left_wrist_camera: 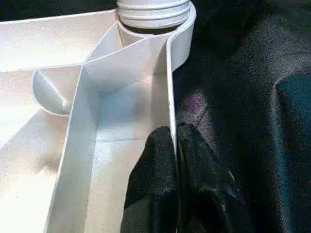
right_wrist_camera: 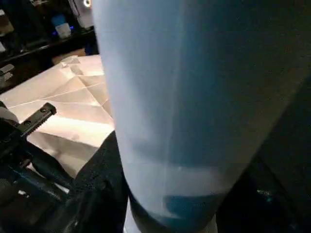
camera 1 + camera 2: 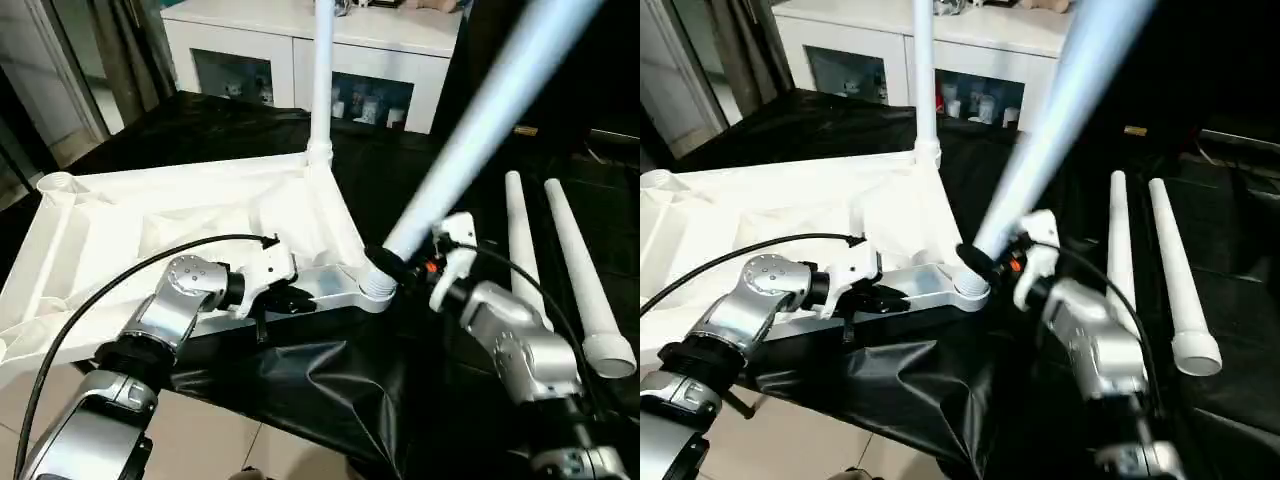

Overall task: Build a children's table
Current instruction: Rotate table base

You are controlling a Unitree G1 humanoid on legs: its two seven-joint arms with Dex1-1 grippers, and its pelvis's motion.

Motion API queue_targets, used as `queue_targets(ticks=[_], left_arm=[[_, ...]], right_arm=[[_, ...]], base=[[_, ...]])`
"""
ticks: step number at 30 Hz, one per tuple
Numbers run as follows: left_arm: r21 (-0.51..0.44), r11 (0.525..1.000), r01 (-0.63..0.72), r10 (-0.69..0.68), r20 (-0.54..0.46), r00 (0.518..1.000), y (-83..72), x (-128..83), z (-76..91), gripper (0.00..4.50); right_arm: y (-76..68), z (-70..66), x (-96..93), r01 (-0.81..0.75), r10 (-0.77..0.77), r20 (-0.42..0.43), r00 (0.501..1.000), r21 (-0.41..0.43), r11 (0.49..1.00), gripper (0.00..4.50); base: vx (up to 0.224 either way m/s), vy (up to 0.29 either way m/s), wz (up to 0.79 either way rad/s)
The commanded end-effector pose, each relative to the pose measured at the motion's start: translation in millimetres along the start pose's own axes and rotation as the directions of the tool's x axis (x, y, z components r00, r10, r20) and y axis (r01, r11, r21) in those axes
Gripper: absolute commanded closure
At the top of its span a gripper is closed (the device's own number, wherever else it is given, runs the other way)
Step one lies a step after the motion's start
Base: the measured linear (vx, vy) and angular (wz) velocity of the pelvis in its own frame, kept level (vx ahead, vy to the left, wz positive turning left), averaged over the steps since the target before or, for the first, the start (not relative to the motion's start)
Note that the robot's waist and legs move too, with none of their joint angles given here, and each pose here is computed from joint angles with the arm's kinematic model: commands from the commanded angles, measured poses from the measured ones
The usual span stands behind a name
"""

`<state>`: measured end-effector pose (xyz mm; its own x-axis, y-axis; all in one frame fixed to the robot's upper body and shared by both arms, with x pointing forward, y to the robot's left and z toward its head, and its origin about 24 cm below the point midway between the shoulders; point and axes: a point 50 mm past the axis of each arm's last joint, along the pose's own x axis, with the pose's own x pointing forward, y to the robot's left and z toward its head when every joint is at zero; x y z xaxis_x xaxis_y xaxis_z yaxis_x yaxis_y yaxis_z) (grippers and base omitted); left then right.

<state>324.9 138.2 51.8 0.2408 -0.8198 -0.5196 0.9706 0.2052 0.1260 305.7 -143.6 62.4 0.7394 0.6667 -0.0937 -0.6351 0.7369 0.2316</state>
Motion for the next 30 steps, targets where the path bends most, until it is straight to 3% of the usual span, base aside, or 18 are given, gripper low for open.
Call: queue_targets(ticks=[1,4,9,12,20,30], left_arm=[[-0.008,0.997,-0.075,0.075,0.042,0.996,8.5,-7,4.1,4.5],[0.008,0.998,-0.066,0.065,0.026,0.998,9.0,-8,3.9,4.5],[0.024,0.998,-0.06,0.06,0.014,0.998,9.9,-9,3.6,4.5],[0.032,0.998,-0.058,0.058,0.008,0.998,10.5,-10,3.6,4.5],[0.043,0.998,-0.054,0.053,0.007,0.999,11.5,-11,3.8,4.5],[0.095,0.995,0.004,-0.01,0.067,0.998,9.6,-13,12.0,4.5]], right_arm=[[-4.1,-22.3,-9.0,0.035,-0.035,-0.116,0.993,-0.002,0.999,2.59],[2.0,-20.4,-5.2,-0.03,0.008,-0.192,0.981,-0.109,0.994,2.59],[5.4,-12.8,2.4,-0.091,0.054,-0.23,0.972,-0.156,0.984,2.59],[10.6,-9.4,7.0,-0.193,0.13,-0.312,0.941,-0.182,0.964,2.59],[10.9,-16.2,6.7,-0.306,0.208,-0.44,0.873,-0.164,0.938,2.6],[6.5,-21.7,1.4,-0.378,0.286,-0.447,0.848,-0.13,0.917,2.6]], base=[[0.0,0.0,0.0],[0.0,0.0,0.0],[0.0,0.0,0.0],[0.0,0.0,0.0],[0.0,0.0,0.0],[0.0,0.0,0.0]])
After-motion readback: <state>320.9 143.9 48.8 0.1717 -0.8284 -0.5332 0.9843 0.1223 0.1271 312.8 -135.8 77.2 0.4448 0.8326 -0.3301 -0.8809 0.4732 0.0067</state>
